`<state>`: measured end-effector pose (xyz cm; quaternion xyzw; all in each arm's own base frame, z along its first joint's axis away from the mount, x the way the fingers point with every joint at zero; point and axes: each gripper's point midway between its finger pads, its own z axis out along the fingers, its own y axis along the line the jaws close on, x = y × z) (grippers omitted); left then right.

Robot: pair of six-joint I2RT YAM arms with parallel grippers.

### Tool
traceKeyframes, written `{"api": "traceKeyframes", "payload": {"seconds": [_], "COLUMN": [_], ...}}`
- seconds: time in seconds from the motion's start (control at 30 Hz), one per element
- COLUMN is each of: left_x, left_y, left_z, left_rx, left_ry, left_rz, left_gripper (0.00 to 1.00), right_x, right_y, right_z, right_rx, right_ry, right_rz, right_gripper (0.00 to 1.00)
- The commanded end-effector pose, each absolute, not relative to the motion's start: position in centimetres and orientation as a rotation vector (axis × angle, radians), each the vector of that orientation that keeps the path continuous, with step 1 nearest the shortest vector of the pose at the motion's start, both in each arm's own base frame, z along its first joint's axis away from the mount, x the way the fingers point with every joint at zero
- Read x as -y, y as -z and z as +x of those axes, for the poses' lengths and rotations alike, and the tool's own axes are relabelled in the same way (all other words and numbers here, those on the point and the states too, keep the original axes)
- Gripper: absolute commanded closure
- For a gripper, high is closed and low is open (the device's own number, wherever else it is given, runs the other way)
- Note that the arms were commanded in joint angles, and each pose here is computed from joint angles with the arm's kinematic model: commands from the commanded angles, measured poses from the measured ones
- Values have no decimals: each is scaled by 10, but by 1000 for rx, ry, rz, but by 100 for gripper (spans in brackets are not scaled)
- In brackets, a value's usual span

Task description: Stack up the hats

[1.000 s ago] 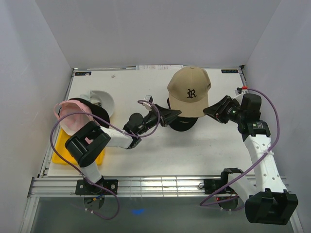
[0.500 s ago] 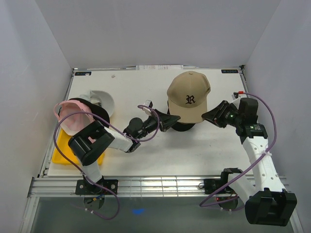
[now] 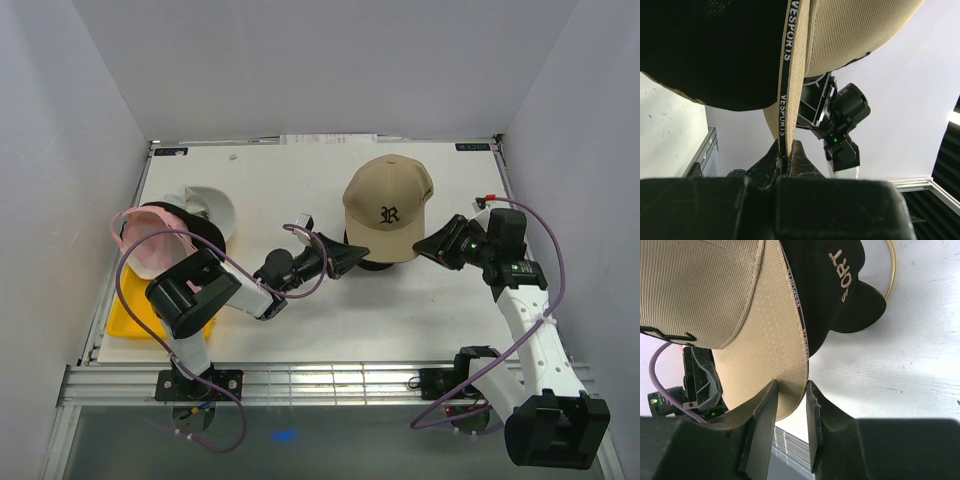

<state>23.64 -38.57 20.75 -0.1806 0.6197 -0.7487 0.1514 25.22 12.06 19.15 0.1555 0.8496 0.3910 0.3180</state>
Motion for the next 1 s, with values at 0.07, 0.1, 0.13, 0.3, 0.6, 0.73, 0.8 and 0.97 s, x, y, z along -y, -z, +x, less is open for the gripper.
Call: {"api": "traceKeyframes", "payload": {"seconds": [0.07,0.1,0.13,0.3,0.6,0.73,0.8,0.97], "left_x": [398,398,397,393,386,384,383,385], "left_y": [-159,-158,-156,-139,-115,-109,-108,-112], "left_z": [188,189,188,187,183,180,180,180], "left_rx": [-2093,-2092,-2099,-2135,-2167,-2180,-2178,-2182], "left_ry": [2127,2127,2125,2101,2092,2089,2091,2095], "left_rz": [-407,-413,-421,-470,-538,-552,-553,-538], "left_gripper": [100,100,100,100,100,100,100,100], "right_x": [-124,-124,-124,-122,-119,-119,-119,-118], "right_y": [-204,-202,-200,-192,-172,-167,-167,-172], "right_z": [259,258,258,257,254,253,253,253], "right_rx": [-2158,-2162,-2165,-2177,-2207,-2213,-2213,-2203], "right_ry": [-1026,-1024,-1021,-1005,-981,-976,-974,-969], "right_rz": [303,305,307,305,317,315,316,313], "right_gripper": [66,67,67,67,67,67,67,67]}}
